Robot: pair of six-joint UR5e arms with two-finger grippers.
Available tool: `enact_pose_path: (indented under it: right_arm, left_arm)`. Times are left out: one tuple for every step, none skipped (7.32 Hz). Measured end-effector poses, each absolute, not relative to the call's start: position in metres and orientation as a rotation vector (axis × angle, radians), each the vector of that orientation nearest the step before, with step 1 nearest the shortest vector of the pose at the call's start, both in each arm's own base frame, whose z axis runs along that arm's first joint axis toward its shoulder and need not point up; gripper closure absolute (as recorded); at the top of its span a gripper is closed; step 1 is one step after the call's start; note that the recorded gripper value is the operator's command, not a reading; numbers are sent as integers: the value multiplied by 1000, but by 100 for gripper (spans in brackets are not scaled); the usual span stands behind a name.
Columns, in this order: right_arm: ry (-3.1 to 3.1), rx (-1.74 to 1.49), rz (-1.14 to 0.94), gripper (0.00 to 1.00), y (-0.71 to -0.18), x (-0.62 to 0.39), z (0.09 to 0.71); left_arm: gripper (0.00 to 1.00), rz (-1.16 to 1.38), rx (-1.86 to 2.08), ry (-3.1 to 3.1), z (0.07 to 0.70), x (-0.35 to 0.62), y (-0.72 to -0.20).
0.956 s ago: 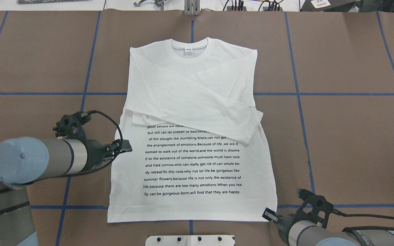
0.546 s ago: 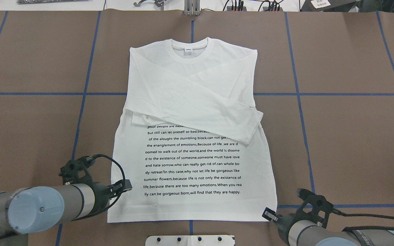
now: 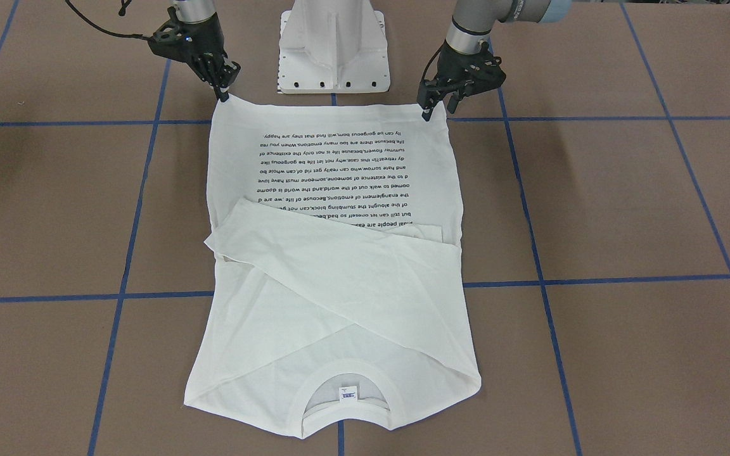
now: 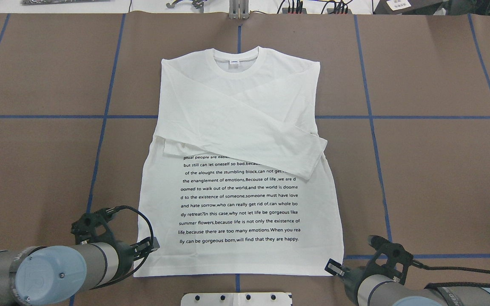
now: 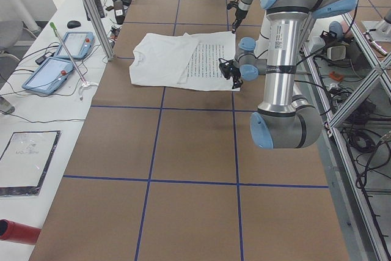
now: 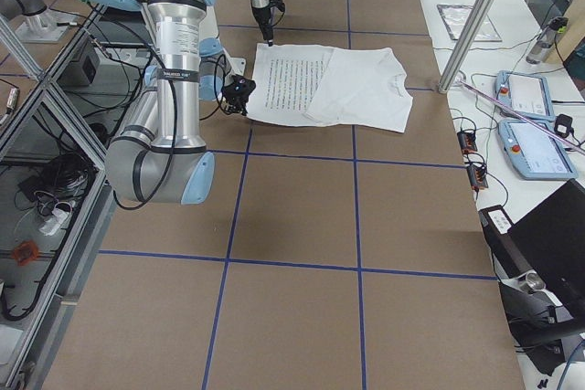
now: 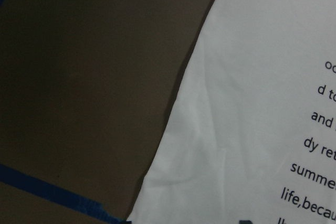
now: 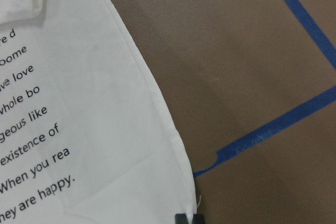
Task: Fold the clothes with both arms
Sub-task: 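Move the left gripper down to the hem corner nearest it and grasp both corners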
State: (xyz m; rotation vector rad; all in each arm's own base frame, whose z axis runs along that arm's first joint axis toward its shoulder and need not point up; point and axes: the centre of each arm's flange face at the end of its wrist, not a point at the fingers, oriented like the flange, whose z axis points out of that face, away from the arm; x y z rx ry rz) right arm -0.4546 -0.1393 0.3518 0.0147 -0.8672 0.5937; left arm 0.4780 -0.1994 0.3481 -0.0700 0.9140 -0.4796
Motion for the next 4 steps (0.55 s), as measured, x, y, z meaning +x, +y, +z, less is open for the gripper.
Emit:
enact_pose_path:
  right_arm:
    - [-868, 15, 594, 100, -139, -455, 352]
    - [-868, 16, 594, 100, -139, -455, 351]
    - [-869, 16, 594, 100, -139, -455, 351]
    - [-871, 16, 593, 100, -139, -455, 350]
  left_arm:
    - [26, -477, -83, 899, 351, 482, -191]
    - [33, -475, -93, 891, 352, 486, -183]
    - [49, -470, -101, 886, 354, 488, -177]
    - [94, -469, -110, 881, 355, 491, -171]
